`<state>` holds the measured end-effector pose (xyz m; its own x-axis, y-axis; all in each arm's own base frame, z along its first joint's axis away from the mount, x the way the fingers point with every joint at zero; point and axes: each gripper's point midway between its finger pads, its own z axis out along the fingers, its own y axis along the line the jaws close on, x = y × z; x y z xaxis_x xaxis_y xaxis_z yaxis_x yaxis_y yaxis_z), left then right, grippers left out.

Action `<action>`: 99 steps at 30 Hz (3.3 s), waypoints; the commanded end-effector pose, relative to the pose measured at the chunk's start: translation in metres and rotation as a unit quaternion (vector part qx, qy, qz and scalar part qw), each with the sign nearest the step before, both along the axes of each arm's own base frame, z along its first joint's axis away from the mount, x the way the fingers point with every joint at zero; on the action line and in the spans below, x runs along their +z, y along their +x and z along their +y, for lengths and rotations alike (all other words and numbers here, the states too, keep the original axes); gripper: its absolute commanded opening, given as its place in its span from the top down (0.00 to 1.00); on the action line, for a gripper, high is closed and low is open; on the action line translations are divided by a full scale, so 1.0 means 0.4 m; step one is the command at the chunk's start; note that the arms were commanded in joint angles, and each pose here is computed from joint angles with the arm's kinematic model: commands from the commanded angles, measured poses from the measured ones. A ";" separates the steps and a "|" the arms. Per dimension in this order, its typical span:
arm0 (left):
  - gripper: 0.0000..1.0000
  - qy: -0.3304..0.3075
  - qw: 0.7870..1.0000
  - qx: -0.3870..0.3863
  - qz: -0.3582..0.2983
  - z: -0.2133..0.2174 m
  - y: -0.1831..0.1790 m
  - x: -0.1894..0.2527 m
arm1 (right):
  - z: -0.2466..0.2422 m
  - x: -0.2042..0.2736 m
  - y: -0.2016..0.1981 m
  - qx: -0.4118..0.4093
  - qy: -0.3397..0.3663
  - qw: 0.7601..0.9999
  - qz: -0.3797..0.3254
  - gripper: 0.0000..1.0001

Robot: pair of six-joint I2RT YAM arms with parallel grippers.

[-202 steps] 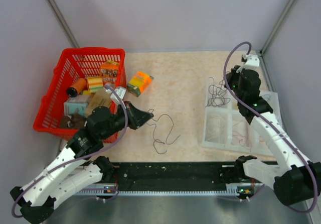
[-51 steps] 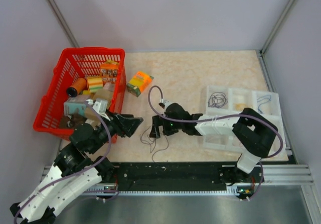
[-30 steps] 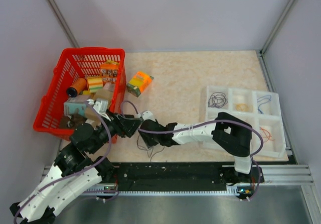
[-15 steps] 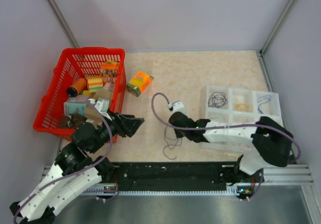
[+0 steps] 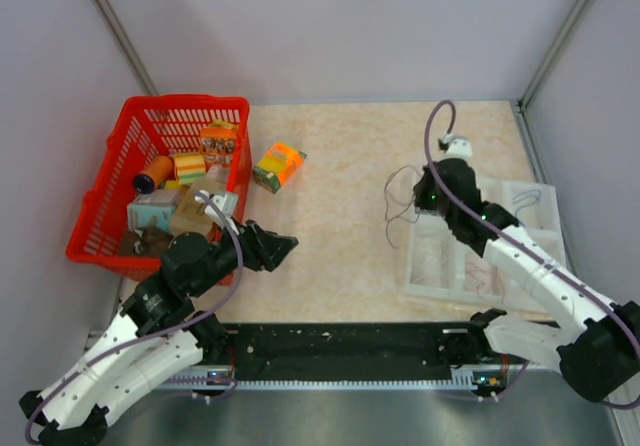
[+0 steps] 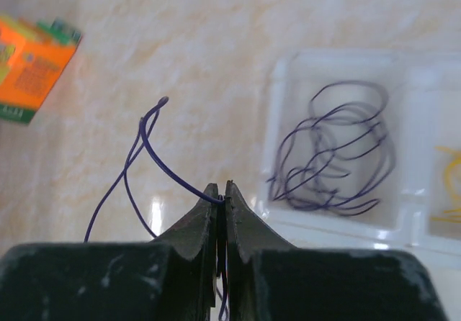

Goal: Untangle the cables

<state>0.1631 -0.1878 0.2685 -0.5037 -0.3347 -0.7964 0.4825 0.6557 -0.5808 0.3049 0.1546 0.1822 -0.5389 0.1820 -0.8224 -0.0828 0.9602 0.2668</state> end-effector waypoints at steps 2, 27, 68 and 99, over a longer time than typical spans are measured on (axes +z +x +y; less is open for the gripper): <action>0.29 -0.014 1.000 -0.022 0.000 -0.021 -0.009 0.021 | -0.236 0.179 0.087 -0.190 -0.076 0.975 -0.083 1.00; 0.29 -0.013 0.999 -0.049 0.019 -0.071 0.005 -0.001 | -0.243 -0.230 0.089 -0.100 -0.107 0.979 0.138 1.00; 0.28 0.019 0.997 -0.056 0.055 -0.060 -0.015 -0.062 | -0.204 -0.290 0.135 -0.074 -0.113 0.972 0.190 0.81; 0.25 -0.104 0.972 -0.099 -0.184 -0.018 -0.095 0.275 | -0.160 0.463 -0.313 0.074 0.110 0.947 -0.291 0.01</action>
<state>0.1423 -0.2112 0.2966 -0.4935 -0.3024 -0.8155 0.6430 0.5045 -0.5763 0.2178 0.0979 0.3011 -0.2537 0.2769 -0.9268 -0.3050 0.8864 0.3483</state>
